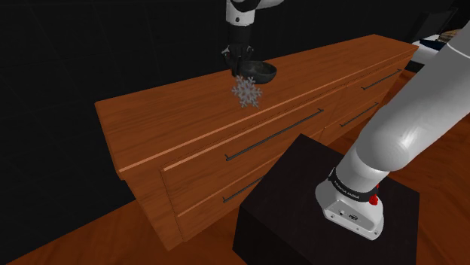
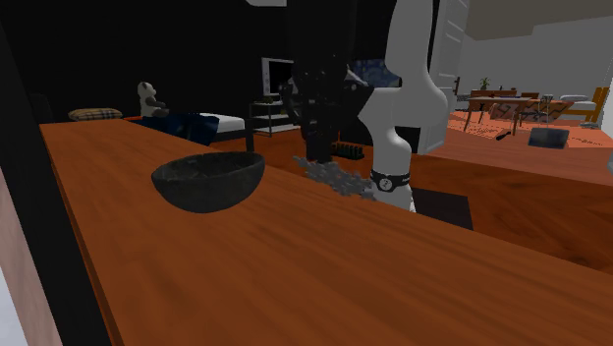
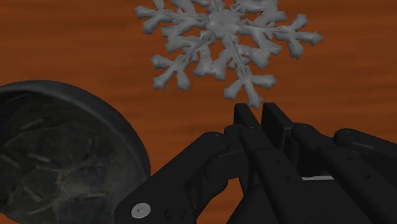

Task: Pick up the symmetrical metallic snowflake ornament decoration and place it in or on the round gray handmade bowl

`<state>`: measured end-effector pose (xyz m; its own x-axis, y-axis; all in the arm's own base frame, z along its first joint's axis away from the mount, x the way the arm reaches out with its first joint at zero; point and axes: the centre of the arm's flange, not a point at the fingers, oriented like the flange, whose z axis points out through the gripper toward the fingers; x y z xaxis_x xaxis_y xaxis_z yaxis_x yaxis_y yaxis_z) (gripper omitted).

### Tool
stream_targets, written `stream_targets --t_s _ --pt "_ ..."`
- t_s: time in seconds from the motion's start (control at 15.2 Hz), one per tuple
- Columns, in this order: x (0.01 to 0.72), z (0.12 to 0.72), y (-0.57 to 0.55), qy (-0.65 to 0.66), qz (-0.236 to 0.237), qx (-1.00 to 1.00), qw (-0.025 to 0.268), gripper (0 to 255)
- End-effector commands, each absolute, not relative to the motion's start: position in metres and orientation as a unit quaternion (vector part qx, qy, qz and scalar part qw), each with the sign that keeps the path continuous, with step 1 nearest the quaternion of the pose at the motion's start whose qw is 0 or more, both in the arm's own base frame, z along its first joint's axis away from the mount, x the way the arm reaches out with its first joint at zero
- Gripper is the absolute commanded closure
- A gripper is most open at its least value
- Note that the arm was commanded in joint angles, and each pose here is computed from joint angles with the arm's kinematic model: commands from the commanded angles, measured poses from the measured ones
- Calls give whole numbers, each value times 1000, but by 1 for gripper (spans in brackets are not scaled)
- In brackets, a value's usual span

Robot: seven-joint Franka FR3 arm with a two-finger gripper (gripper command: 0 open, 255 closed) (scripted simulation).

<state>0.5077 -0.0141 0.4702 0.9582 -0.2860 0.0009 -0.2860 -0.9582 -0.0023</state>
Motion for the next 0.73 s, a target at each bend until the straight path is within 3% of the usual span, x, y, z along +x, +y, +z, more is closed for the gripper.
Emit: stream_targets --t_s 0.0,0.66 --pt "507 481 -14 144 0 -990 1 255" --pt "525 517 -49 144 0 -990 1 255"
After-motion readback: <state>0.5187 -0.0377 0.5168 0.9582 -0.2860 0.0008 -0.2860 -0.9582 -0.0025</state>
